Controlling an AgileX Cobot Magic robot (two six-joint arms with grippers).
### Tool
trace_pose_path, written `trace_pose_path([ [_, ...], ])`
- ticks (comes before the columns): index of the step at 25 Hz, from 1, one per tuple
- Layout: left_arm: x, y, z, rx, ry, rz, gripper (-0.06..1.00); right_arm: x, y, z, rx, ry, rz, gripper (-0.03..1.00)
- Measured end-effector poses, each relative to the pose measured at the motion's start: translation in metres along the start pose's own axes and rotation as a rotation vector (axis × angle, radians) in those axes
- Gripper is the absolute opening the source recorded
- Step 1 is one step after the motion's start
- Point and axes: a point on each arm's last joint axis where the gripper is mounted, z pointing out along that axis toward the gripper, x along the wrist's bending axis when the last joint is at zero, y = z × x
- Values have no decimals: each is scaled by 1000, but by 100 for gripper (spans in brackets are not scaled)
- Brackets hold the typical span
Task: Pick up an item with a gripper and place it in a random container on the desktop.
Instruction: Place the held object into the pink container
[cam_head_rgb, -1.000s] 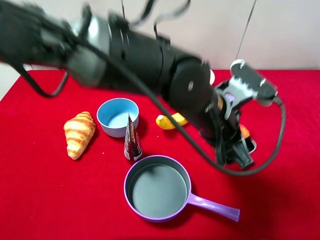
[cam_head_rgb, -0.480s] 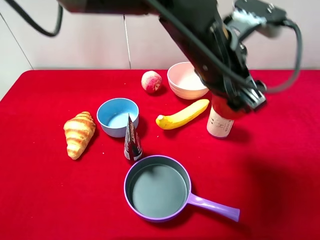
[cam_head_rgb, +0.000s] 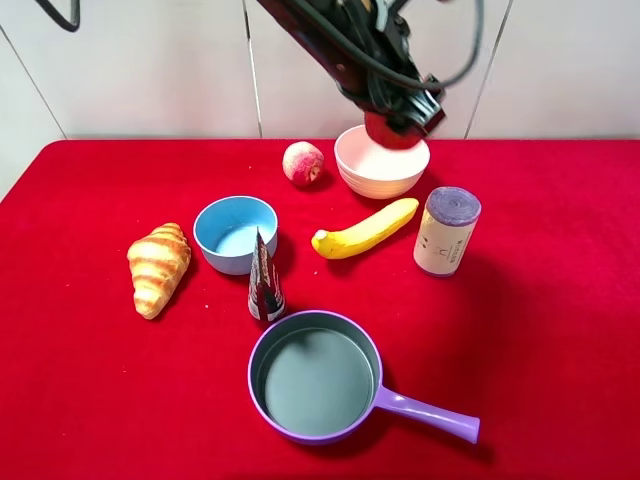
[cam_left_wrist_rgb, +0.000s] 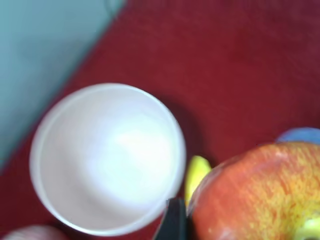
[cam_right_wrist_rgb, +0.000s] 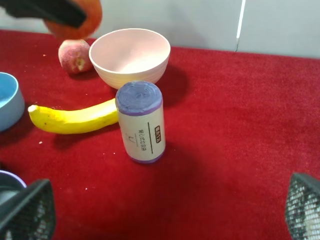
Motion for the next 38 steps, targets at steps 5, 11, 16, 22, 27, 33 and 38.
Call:
trace_pose_path([
  [5,25,-14,23,-50,70,-14,71,0,0,0,0,1,1,69],
  [11,40,-36,56,-99,124,-30,71,0,0,0,0,3,2,69],
  [16,41,-52,82,-152,153,-44,71,0,0,0,0,3,2,69],
  [22,41,-63,106,-175,164,-101,71,0,0,0,0,3,2,69],
  [27,41,-70,120,-173,164,-109,71,0,0,0,0,3,2,69],
  [33,44,-78,125,-155,166,-117,71,1,0,0,0,6,4,69],
  [38,46,-87,131,-123,163,-123,71,1,0,0,0,6,4,69],
])
